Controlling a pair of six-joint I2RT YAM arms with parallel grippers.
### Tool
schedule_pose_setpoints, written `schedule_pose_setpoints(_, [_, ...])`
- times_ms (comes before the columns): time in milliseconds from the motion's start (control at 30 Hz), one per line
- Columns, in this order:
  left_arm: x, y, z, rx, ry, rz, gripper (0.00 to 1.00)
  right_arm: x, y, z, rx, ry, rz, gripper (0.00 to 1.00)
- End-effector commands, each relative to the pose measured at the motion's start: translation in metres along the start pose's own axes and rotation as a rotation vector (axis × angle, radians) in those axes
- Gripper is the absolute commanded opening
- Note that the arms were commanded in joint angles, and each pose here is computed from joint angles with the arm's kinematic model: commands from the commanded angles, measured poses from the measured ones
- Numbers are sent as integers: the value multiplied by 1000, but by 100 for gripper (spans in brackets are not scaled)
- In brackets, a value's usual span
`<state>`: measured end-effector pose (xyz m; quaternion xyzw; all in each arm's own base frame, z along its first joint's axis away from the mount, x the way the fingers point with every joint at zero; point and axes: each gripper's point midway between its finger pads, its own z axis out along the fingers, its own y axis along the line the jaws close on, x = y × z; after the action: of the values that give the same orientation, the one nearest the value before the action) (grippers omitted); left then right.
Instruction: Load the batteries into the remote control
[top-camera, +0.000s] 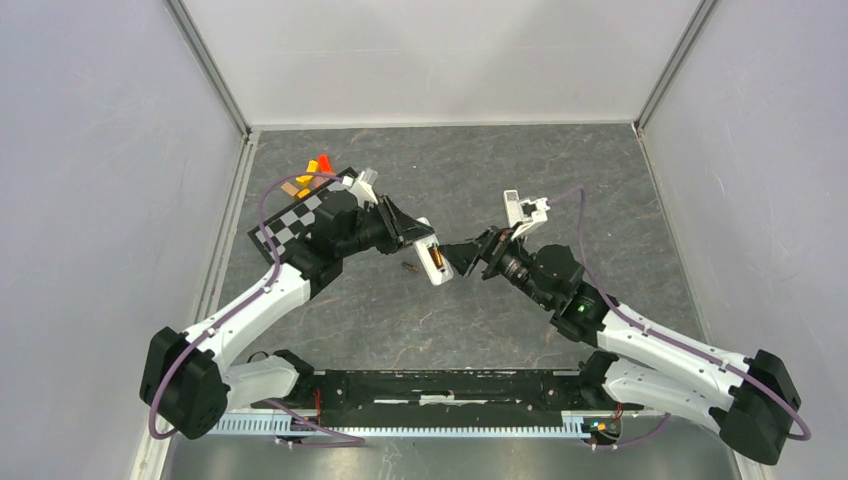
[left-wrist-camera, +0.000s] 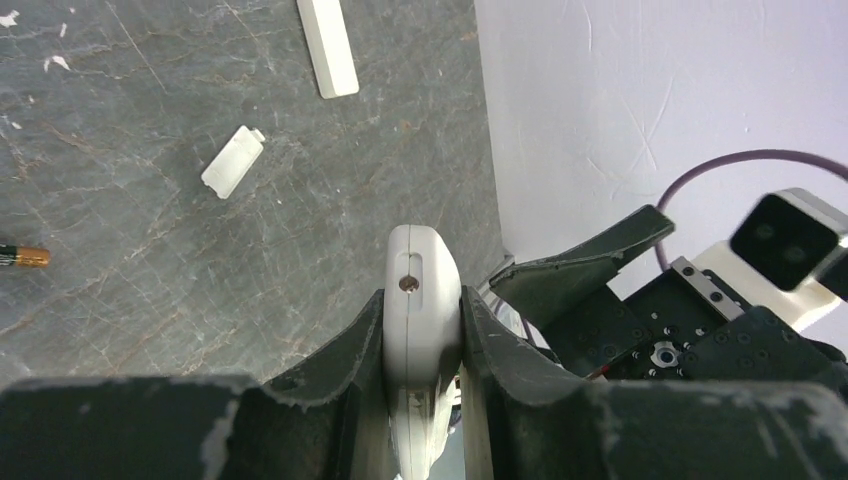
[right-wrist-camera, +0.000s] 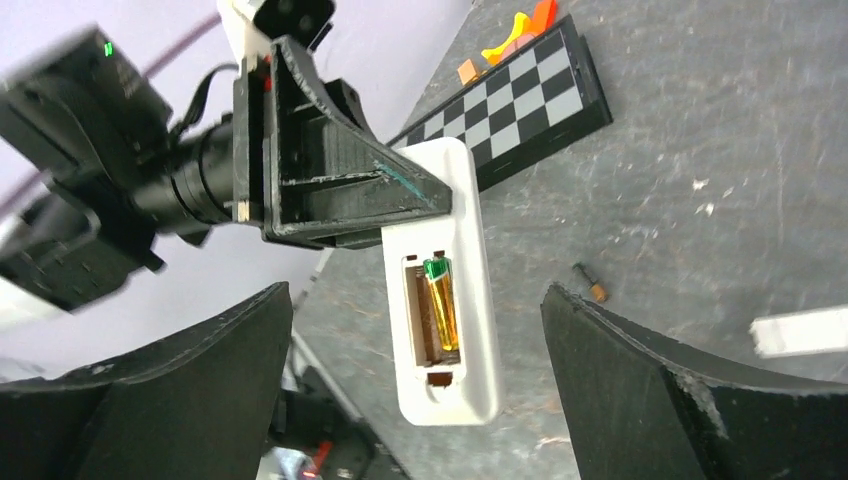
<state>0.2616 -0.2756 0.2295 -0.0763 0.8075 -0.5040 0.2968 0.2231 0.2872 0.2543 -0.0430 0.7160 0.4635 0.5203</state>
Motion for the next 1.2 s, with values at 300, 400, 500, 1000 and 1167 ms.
schedule_pose_setpoints(300, [-28,-14,-7,65,-151,105,2,28,-9,-6,46,29,678,98])
schedule_pose_setpoints(400, [-28,-16,-6,73,-148,99,2,24,-3,-6,-28,-1,773,98])
schedule_pose_setpoints(500, [-26,-16,-4,80,-136,87,2,22,4,0,-73,-2,814,98])
schedule_pose_setpoints(1000, [-21,-20,-8,111,-122,117,2,9,35,30,-231,15,925,98])
schedule_pose_setpoints(1167, [-20,-16,-12,116,-138,159,2,11,38,34,-260,30,960,89])
